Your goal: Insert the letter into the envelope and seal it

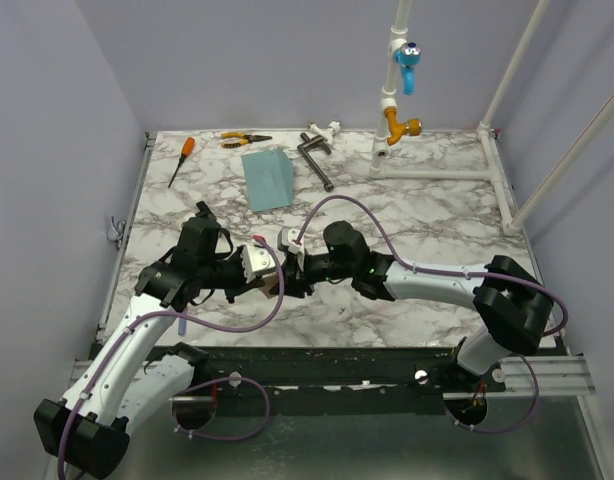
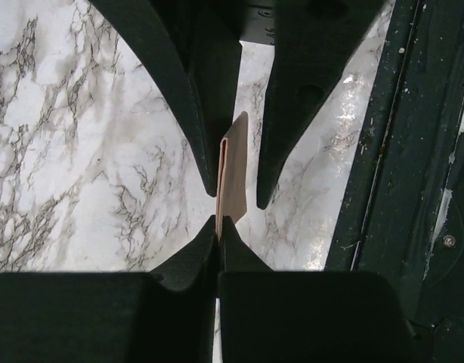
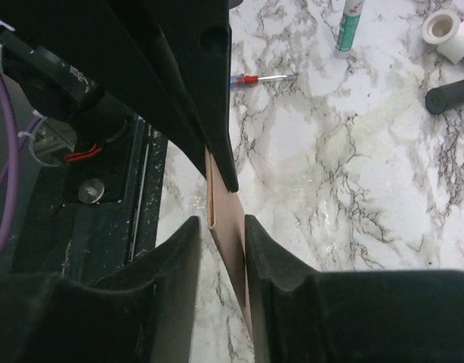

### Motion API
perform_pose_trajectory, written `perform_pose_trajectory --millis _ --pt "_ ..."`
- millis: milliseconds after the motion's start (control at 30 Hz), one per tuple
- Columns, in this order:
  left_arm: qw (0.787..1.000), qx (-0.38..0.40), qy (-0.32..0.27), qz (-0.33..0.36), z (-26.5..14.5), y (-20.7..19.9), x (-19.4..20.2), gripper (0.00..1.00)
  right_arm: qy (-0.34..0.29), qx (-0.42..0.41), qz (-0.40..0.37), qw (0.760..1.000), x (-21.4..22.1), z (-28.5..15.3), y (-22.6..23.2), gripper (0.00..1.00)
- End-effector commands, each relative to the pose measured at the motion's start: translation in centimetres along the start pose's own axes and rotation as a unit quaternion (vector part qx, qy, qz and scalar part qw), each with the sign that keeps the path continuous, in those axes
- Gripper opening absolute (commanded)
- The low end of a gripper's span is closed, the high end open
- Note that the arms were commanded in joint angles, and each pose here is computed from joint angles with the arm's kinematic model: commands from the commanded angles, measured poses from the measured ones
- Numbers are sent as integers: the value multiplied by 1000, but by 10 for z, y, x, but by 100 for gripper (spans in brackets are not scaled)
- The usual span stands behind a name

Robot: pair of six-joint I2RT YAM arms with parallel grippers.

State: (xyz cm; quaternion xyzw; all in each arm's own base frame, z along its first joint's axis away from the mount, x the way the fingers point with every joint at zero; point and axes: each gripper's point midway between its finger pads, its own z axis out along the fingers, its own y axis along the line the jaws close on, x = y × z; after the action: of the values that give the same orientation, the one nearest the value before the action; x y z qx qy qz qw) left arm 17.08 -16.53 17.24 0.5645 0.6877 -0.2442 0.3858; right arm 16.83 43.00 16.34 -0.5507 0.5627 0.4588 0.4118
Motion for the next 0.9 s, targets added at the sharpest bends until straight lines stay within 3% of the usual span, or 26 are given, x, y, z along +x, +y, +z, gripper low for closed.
perform_pose_trajectory --millis 0,67,100,233,300,367,400,500,633,733,867 --pt "1000 15 -27 -2 1 -6 -9 0 -15 -4 10 1000 0 5 2 19" --pt "999 13 -31 -3 1 -6 -12 0 -15 -3 11 1000 1 6 2 3" --pt "999 14 -33 -5 0 -6 -13 0 -14 1 11 1000 0 6 1 1" --pt "999 -1 -35 -19 0 1 -18 2 -4 35 26 999 3 2 -10 1" --pt "999 -25 -24 -29 0 11 -16 51 -7 66 43 997 3 -5 -23 1" --pt "998 -50 -16 -29 -3 22 -17 87 -10 106 83 991 4 -19 -42 1" --pt "997 -65 -15 -28 -5 29 -20 94 -12 127 106 986 6 -27 -52 1" --pt "993 -108 -26 -35 -10 51 -35 99 -15 224 169 960 8 -64 -89 1" --pt "983 -170 -39 -63 -7 92 -54 99 14 375 236 896 26 -123 -129 1" --pt "973 -213 -22 -91 8 130 -58 99 23 448 265 854 40 -166 -145 1" --pt "959 -257 21 -118 36 184 -66 99 34 495 276 823 50 -202 -152 1"
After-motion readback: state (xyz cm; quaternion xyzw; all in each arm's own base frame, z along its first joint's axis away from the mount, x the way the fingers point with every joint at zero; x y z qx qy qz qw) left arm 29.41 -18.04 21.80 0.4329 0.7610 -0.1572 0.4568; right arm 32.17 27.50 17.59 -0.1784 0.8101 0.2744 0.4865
